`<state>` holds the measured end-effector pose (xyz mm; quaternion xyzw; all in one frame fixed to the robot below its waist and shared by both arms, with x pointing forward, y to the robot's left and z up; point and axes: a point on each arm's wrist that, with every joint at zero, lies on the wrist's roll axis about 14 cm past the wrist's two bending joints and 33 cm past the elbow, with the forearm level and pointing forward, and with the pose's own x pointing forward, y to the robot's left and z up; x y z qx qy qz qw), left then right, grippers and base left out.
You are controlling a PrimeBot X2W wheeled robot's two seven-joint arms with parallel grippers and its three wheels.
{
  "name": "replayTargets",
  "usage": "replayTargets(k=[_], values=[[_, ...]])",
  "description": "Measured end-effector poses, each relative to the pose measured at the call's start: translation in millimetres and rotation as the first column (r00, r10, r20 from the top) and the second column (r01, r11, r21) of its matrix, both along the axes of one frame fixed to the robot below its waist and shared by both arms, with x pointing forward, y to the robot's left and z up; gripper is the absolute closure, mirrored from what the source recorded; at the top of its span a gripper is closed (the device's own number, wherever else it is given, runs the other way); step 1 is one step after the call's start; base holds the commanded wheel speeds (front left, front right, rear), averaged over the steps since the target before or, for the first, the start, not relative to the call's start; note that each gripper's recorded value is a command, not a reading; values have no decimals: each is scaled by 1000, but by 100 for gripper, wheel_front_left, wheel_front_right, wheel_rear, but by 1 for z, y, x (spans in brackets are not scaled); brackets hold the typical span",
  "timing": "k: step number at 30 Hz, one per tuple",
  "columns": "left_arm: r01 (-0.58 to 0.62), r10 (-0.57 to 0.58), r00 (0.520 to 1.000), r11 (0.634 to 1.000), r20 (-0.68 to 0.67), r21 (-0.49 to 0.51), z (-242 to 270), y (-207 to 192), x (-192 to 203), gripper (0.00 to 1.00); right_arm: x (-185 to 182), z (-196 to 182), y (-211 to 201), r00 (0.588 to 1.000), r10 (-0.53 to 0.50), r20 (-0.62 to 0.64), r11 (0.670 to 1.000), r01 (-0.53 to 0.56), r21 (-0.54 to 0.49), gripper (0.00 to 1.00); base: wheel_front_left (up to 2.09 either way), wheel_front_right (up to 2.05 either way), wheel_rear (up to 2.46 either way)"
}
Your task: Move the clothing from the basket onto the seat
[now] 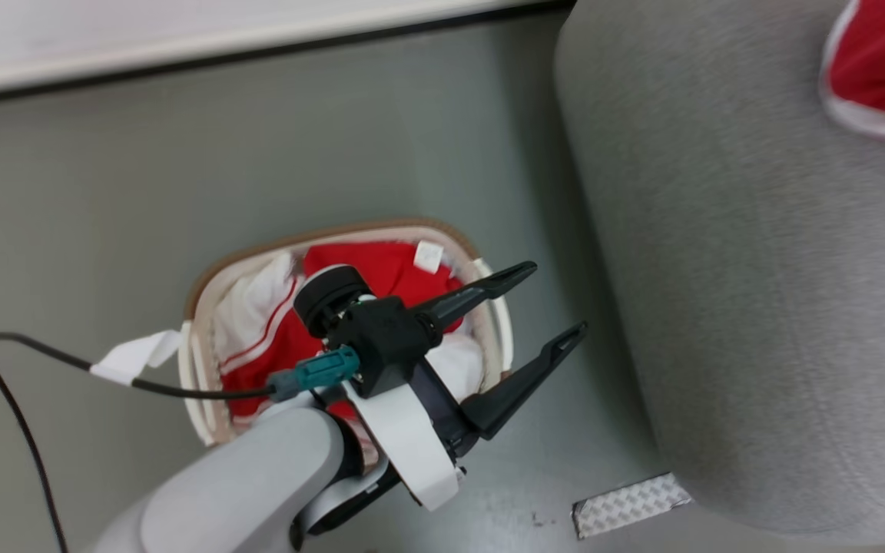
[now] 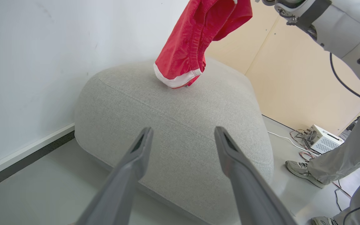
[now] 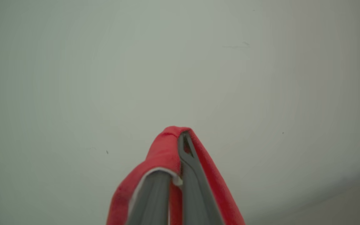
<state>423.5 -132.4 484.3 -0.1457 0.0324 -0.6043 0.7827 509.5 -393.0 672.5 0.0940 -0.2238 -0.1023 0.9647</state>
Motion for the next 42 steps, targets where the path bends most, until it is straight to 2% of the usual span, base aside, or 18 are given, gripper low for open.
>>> replayTargets(k=[4, 7, 11, 14, 15, 19, 22, 23, 24, 28, 31, 34, 38, 40, 42], values=[[-24, 25, 999, 1000, -46, 16, -22, 10, 8, 0, 20, -39, -25, 992, -73, -104, 997, 73, -3, 100, 0, 0, 0], [-46, 48, 996, 998, -70, 31, -35, 18, 13, 0, 27, -82, -40, 967, -117, -227, 993, 119, -6, 100, 0, 0, 0], [-67, 71, 994, 997, -87, 46, -46, 25, 17, 0, 23, -156, -55, 877, -153, -455, 985, 172, 1, 100, 0, 0, 0], [-78, 81, 993, 996, -89, 44, -47, 27, 18, 0, 15, -188, -58, 800, -171, -575, 984, 167, -61, 100, 0, 0, 0], [-83, 87, 992, 996, -88, 43, -46, 28, 19, 0, 11, -200, -59, 759, -179, -626, 983, 157, -90, 98, 0, 0, 0], [-101, 103, 991, 994, -90, 36, -45, 29, 22, 0, -3, -236, -56, 631, -182, -754, 983, 111, -144, 77, 0, 0, 0], [-106, 109, 990, 994, -90, 37, -44, 30, 22, 0, -15, -256, -53, 545, -171, -821, 985, 89, -146, 56, 0, 0, 0], [-108, 111, 990, 993, -92, 38, -43, 30, 22, 0, -20, -261, -52, 527, -162, -834, 987, 90, -136, 24, 0, 0, 0], [-112, 115, 989, 993, -93, 39, -42, 31, 23, 0, -24, -264, -50, 513, -152, -845, 988, 88, -125, 0, 0, 0, 0], [-128, 130, 988, 991, -79, 34, -33, 32, 21, 0, -32, -265, -36, 487, -109, -867, 994, 44, -100, 0, 0, 0, 0], [-144, 146, 986, 989, -78, 30, -25, 32, 18, 0, -50, -269, -28, 422, -89, -902, 995, 0, -98, 0, 0, 0, 0], [-156, 157, 985, 988, -65, 17, -13, 31, 12, 0, -62, -258, -26, 402, -84, -912, 994, -33, -106, 0, 0, 0, 0], [-174, 175, 984, 985, -46, 10, 2, 31, 4, 0, -71, -231, -20, 435, -80, -897, 988, -87, -130, 0, 0, 0, 0], [-189, 189, 981, 982, -41, 3, 11, 32, 1, 0, -74, -215, -15, 469, -68, -881, 985, -110, -135, 0, 0, 0, 0], [-202, 202, 979, 979, -26, -7, 22, 33, -4, 0, -74, -191, -11, 521, -68, -851, 977, -139, -163, 0, 0, 0, 0]])
